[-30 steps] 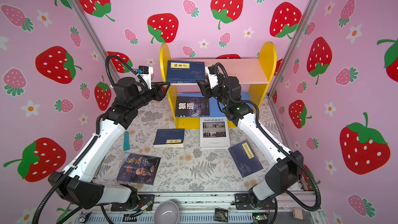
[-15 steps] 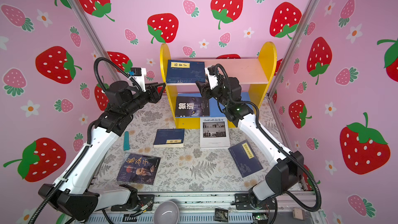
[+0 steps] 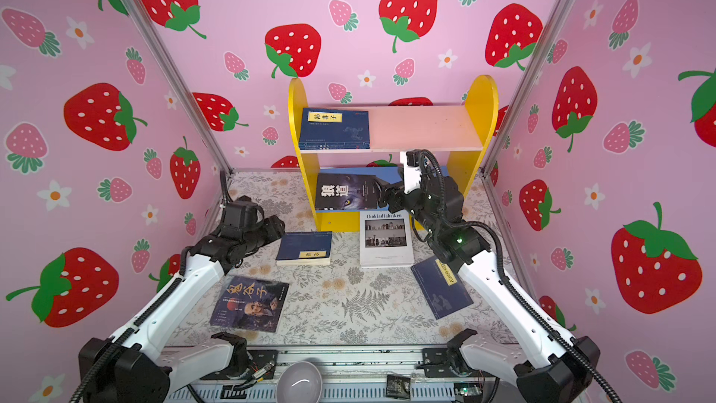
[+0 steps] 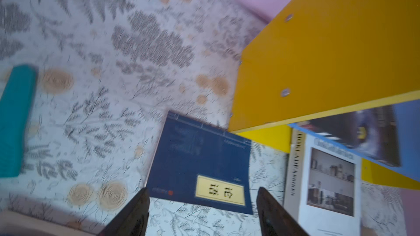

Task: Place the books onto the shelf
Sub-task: 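Lower both grippers toward the navy yellow-label book on the floor, then grasp the navy yellow-label book's edges with both grippers and lift it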

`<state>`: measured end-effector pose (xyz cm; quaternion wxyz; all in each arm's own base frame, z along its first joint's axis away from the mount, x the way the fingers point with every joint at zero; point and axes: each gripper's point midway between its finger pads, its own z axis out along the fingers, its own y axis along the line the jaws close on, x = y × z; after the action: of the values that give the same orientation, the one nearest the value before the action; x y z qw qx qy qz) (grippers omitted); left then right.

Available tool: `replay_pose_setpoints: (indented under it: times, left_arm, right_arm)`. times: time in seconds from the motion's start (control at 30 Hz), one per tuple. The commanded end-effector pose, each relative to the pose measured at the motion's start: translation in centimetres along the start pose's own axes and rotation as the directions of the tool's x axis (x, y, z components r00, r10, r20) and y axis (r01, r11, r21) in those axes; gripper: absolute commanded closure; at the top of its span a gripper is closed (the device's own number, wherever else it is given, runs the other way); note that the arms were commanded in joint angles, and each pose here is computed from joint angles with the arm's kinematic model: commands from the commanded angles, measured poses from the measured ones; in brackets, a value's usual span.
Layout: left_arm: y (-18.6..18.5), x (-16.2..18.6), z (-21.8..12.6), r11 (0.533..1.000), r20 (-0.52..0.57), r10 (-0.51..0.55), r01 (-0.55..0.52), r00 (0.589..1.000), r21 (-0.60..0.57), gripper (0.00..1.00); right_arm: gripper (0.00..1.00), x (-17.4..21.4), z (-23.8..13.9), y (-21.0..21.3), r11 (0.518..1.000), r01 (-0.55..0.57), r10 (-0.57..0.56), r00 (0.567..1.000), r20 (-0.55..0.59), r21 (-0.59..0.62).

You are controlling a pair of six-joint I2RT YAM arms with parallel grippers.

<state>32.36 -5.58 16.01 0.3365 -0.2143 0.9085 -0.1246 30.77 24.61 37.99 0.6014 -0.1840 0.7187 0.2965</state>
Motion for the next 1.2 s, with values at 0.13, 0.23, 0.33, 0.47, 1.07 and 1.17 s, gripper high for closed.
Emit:
replay_pose_setpoints:
  times: [0.13, 0.23, 0.33, 0.47, 1.07, 1.17]
  left_arm:
    - [1.5, 1.1, 3.3, 0.983, -0.068, -0.178, 0.181, 0.982, 0.037, 0.24]
    - [1.0, 0.9, 5.3, 0.984, -0.102, -0.166, 0.172, 0.981, 0.054, 0.24]
    - [0.3, 0.5, 7.1, 0.982, -0.126, -0.16, 0.172, 0.979, 0.083, 0.26]
    - [0.7, -0.4, 9.1, 0.981, -0.101, -0.167, 0.175, 0.981, 0.077, 0.25]
    - [1.6, 0.1, 14.1, 0.972, -0.192, -0.172, 0.198, 0.966, 0.124, 0.3]
    - [1.0, 0.5, 14.5, 0.965, -0.224, -0.172, 0.21, 0.959, 0.158, 0.33]
  right_arm:
    - [0.16, 13.6, 1.6, 1.4, 0.952, -0.306, 0.291, 0.92, -0.263, -0.02]
    - [0.17, 16.7, 3.5, 3.0, 0.932, -0.361, 0.331, 0.891, -0.31, -0.041]
    - [0.19, 18.7, 5.6, 4.5, 0.921, -0.385, 0.345, 0.879, -0.33, -0.063]
    - [0.2, 21.0, 7.9, 6.1, 0.913, -0.4, 0.349, 0.87, -0.349, -0.085]
    - [0.3, 34.2, 14.5, 9.0, 0.924, -0.383, 0.329, 0.77, -0.547, 0.016]
    - [0.34, 36.3, 14.9, 9.3, 0.931, -0.365, 0.31, 0.754, -0.579, 0.022]
